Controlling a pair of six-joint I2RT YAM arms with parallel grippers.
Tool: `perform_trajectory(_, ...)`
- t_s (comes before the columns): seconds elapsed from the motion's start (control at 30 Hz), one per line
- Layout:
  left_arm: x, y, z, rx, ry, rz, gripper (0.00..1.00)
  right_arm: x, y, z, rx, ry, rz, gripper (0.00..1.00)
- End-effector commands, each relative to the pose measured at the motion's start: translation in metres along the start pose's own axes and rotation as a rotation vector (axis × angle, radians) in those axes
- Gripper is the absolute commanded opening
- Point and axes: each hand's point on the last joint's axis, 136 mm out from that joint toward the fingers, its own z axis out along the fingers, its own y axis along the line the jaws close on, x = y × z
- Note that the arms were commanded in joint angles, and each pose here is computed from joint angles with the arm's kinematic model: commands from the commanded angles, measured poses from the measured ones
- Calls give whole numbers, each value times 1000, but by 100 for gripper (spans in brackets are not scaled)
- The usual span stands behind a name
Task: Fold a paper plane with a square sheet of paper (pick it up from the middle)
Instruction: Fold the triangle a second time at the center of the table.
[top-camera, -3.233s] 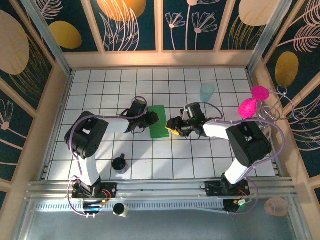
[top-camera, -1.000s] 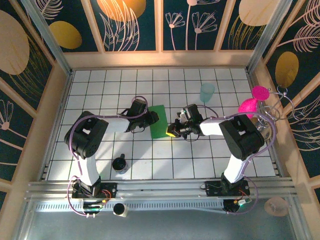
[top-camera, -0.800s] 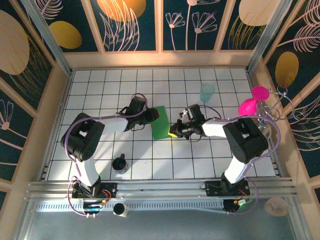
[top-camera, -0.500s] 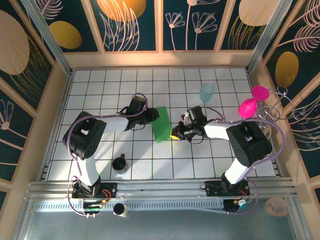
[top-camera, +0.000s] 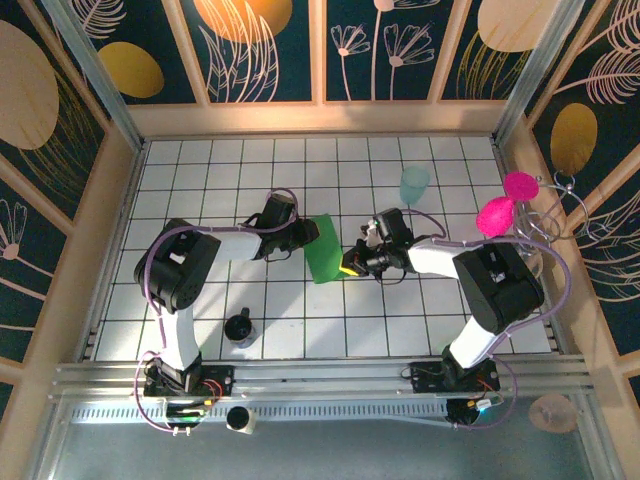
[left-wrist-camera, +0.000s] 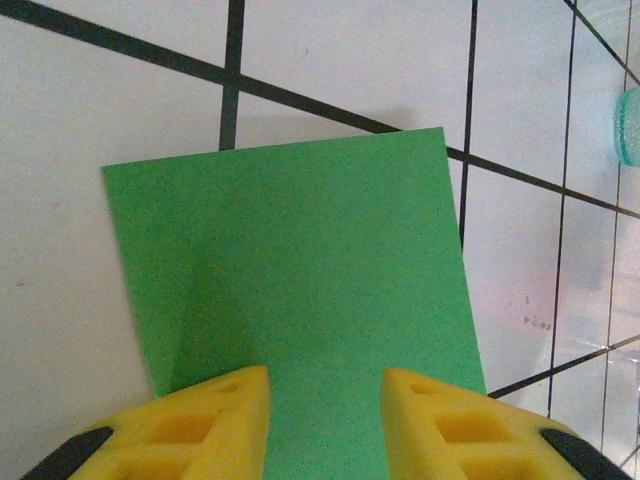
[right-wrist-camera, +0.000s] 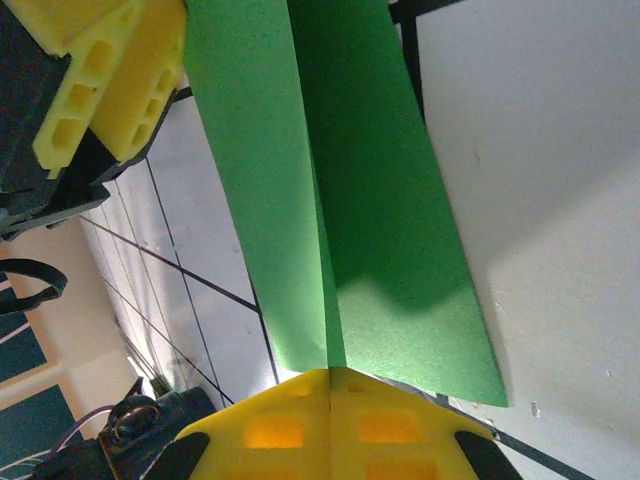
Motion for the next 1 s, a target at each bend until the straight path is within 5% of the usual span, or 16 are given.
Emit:
perform_trajectory(0.0, -6, 0, 0, -6, -9, 8, 35, -5, -1, 2, 5, 0, -6, 5)
perform_trajectory(0.97, -10, -9, -9, 9, -22, 35, 28, -28, 46, 45, -128, 2, -94, 5)
